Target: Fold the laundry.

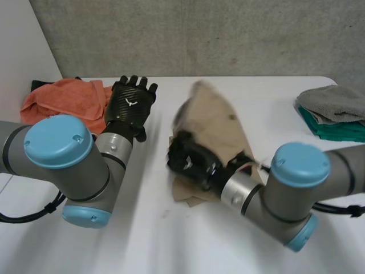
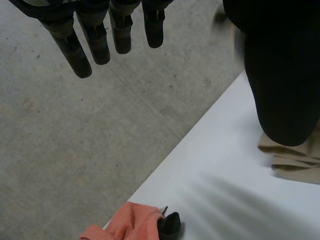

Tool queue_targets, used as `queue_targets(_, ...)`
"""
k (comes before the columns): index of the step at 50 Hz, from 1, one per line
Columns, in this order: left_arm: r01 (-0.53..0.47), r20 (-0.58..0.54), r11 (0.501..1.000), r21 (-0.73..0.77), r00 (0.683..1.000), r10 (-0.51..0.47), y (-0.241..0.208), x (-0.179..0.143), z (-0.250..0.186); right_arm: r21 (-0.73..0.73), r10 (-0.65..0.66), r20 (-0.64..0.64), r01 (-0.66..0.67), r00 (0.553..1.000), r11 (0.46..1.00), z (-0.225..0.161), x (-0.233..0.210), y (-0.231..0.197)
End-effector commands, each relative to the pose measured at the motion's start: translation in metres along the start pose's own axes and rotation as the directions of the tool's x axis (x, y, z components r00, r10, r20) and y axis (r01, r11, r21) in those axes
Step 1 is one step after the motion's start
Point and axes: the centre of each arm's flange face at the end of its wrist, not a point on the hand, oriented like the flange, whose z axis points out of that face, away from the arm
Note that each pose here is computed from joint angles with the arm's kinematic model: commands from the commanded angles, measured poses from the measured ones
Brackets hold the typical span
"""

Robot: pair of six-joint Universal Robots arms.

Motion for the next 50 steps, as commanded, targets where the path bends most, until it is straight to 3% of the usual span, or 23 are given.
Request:
queue_targets(1,0.010,0.024,0.999,0.040,1.000,-0.011,-0.010,-0.006,0.007,0.045,-0.032,0.012,0.031,0.999,0.998,-0.007,0.001,-0.008)
queue_targets(3,0.013,0.031,0.998,0.061,0.999,-0.015,-0.017,-0.007,0.011,0.039,0.048,-0.032,-0.047,0.998,0.998,-0.013,0.022,-0.008)
queue_targets(6,0.029,0.042,0.995,0.100,0.999,-0.033,-0.029,-0.010,0.019,0.034,0.312,-0.119,-0.310,0.943,0.950,-0.025,0.056,-0.004)
queue_targets(7,0.048,0.047,0.991,0.122,0.997,-0.054,-0.035,-0.011,0.023,0.030,0.432,-0.177,-0.433,0.885,0.901,-0.030,0.072,0.003)
queue_targets(9,0.071,0.047,0.988,0.140,0.996,-0.078,-0.041,-0.012,0.026,0.024,0.530,-0.246,-0.541,0.812,0.841,-0.035,0.085,0.014)
queue_targets(10,0.085,0.041,0.985,0.147,0.995,-0.092,-0.042,-0.010,0.028,0.019,0.563,-0.288,-0.583,0.775,0.812,-0.038,0.091,0.020)
queue_targets(11,0.116,0.016,0.981,0.157,0.993,-0.120,-0.045,-0.002,0.030,0.006,0.605,-0.362,-0.647,0.709,0.763,-0.044,0.101,0.032)
queue_targets(14,0.165,-0.057,0.975,0.149,0.986,-0.158,-0.051,0.023,0.029,-0.039,0.627,-0.474,-0.726,0.619,0.687,-0.057,0.117,0.049)
queue_targets(18,0.179,-0.149,0.979,0.101,0.975,-0.163,-0.049,0.051,0.030,-0.133,0.649,-0.487,-0.784,0.585,0.606,-0.058,0.118,0.061)
queue_targets(26,0.164,-0.255,0.984,-0.063,0.951,-0.175,-0.020,0.090,0.030,-0.246,0.721,-0.411,-0.829,0.559,0.502,-0.033,0.106,0.086)
queue_targets(31,0.132,-0.240,0.973,-0.188,0.955,-0.176,0.001,0.094,0.022,-0.274,0.793,-0.305,-0.846,0.527,0.457,-0.020,0.087,0.094)
queue_targets(36,0.074,-0.238,0.941,-0.331,0.958,-0.159,0.025,0.097,0.007,-0.310,0.807,-0.291,-0.848,0.514,0.429,-0.014,0.068,0.108)
queue_targets(40,0.037,-0.257,0.916,-0.400,0.955,-0.151,0.037,0.099,-0.003,-0.360,0.788,-0.285,-0.823,0.546,0.440,-0.013,0.053,0.118)
queue_targets(45,0.033,-0.260,0.913,-0.407,0.954,-0.150,0.037,0.097,-0.006,-0.433,0.685,-0.292,-0.731,0.668,0.528,-0.018,0.055,0.122)
queue_targets(50,0.043,-0.255,0.921,-0.387,0.955,-0.152,0.025,0.091,-0.004,-0.444,0.614,-0.319,-0.686,0.722,0.576,-0.022,0.073,0.116)
